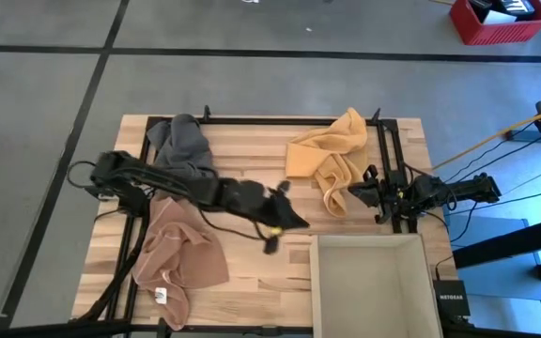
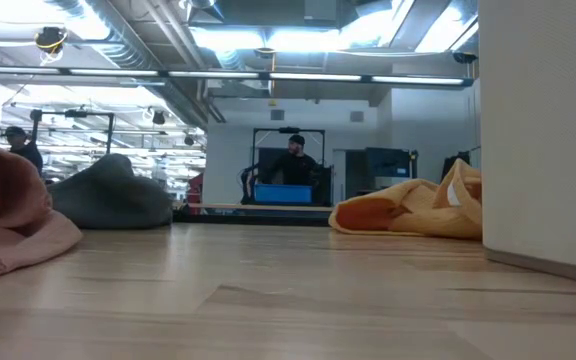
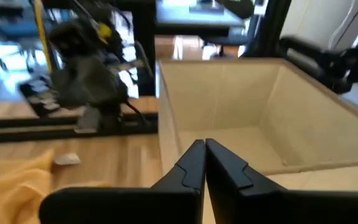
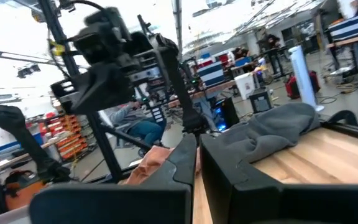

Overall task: Fold towel
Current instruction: Move the brown laundry organizer to the top center of the table

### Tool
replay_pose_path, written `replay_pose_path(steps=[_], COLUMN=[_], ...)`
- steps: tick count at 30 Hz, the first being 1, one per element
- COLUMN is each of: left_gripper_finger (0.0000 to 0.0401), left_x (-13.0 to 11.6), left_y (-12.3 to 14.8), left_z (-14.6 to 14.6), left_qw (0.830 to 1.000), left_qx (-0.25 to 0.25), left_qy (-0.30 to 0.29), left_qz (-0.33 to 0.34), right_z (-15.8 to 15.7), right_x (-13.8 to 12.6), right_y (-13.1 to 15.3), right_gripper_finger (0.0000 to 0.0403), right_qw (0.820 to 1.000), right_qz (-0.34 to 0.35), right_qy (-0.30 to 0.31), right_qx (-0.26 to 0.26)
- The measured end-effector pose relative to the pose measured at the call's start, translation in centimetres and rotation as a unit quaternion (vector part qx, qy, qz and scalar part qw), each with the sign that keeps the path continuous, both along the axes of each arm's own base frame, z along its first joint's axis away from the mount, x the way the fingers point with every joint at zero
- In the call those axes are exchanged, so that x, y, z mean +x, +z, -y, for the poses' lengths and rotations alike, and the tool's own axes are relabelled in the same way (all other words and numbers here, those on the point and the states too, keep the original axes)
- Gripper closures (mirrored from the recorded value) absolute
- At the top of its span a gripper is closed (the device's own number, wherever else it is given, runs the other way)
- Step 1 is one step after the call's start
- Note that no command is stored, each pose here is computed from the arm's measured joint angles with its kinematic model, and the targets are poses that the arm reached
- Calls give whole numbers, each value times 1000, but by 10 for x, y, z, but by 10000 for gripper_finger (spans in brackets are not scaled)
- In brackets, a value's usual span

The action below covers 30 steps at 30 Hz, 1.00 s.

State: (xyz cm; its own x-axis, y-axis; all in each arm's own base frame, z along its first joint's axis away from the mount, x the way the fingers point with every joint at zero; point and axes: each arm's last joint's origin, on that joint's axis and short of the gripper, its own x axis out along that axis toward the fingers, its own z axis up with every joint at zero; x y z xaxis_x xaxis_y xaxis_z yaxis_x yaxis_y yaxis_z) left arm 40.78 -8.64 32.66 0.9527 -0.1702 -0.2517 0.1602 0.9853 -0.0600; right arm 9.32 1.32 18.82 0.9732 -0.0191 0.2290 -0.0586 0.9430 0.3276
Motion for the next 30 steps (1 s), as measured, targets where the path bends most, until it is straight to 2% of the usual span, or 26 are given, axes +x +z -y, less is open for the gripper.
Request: replay_pose_path(steps=[6,8,12,15,18,20,23,26,30], left_gripper_finger=[400,400,400,400,400,397,374,332,273], left_x=[35,45,59,62,65,67,68,71,78], left_y=[6,7,16,13,8,10,7,-5,-19], left_z=[22,25,32,33,26,19,8,-2,-3], left_qw=[998,997,998,999,999,999,997,994,993], left_qx=[16,5,-12,20,20,3,0,11,-7], left_qy=[31,34,31,19,26,39,54,71,66], left_qz=[-60,-67,-44,-40,-33,-26,-46,-80,-94], right_z=[-1,-1,-1,-1,-2,-2,-2,-2,-2], right_x=[1,1,2,2,2,2,2,2,2], right_y=[-4,-6,-10,-13,-15,-15,-14,-15,-16], right_gripper_finger=[377,377,377,377,377,377,377,377,377], right_qw=[1000,999,999,998,997,997,997,997,996], right_qz=[-23,-31,-53,-69,-75,-74,-74,-75,-81], right_qy=[14,15,13,14,29,36,35,34,30], right_qx=[3,4,0,0,4,3,-1,-12,-15])
